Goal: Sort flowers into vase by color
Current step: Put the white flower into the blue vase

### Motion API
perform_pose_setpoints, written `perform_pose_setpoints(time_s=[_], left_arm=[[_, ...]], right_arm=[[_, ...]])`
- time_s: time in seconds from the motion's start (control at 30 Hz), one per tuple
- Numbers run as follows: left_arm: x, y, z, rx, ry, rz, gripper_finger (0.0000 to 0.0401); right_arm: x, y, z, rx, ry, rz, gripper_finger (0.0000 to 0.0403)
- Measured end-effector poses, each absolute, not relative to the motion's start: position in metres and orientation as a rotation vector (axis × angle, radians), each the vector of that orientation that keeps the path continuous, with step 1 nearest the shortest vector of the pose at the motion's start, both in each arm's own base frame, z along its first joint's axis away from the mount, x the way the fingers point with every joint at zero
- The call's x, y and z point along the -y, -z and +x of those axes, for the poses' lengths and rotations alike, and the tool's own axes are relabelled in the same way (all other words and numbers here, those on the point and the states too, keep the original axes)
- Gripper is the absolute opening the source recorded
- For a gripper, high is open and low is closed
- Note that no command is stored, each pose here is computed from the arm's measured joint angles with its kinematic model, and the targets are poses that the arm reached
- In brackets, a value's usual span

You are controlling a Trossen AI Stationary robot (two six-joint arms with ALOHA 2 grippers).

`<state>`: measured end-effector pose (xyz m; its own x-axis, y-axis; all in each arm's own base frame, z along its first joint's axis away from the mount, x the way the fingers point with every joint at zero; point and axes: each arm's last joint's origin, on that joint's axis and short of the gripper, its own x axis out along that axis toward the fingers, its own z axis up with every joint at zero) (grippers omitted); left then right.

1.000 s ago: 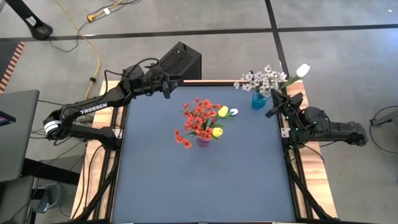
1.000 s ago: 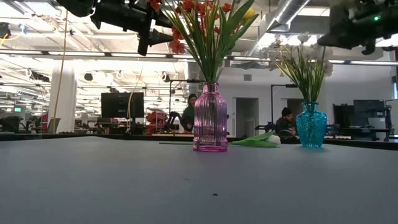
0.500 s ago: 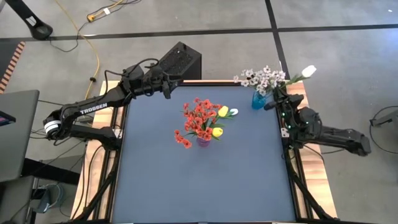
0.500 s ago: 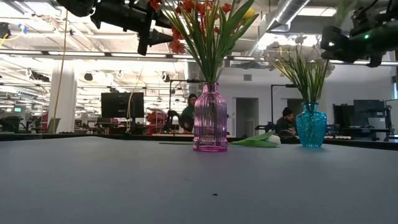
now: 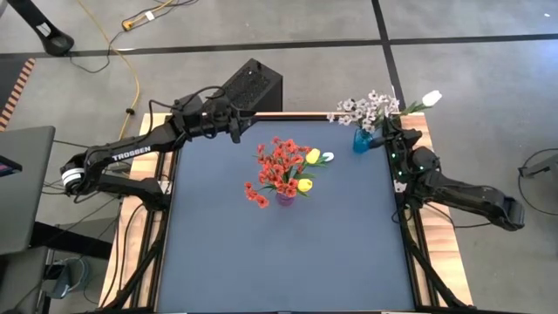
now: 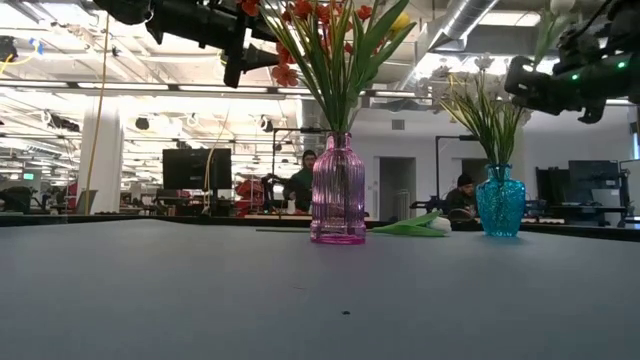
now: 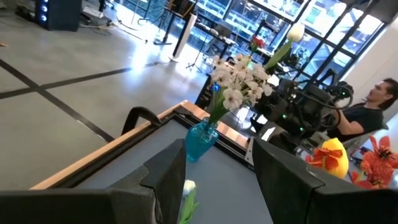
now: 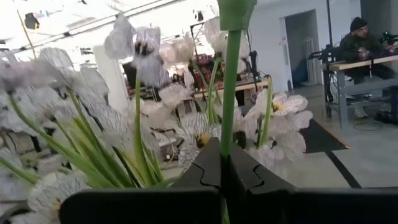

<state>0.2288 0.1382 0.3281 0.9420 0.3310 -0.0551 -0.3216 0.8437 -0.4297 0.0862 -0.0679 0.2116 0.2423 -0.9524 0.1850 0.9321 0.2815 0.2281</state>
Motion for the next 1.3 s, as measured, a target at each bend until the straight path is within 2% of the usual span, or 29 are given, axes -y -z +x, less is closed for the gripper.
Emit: perform_pose_setpoints(time_s=[0.57, 1.07, 1.3], left_arm=[[-0.135, -0.328, 0.231, 0.022, -0.334, -0.504, 0.0174], [-0.135, -0.326, 0.231, 0.009, -0.326, -0.516, 0.0174], [-0.133, -0.326, 0.231, 0.0, -0.3, -0.522, 0.0174]], right_arm=[[0.082, -0.196, 0.101, 0.188, 1.297, 0.092, 0.0031], [0.081, -0.195, 0.102, 0.148, 1.289, 0.06, 0.0075], [0.083, -0.204, 0.106, -0.062, 1.297, 0.07, 0.0119]])
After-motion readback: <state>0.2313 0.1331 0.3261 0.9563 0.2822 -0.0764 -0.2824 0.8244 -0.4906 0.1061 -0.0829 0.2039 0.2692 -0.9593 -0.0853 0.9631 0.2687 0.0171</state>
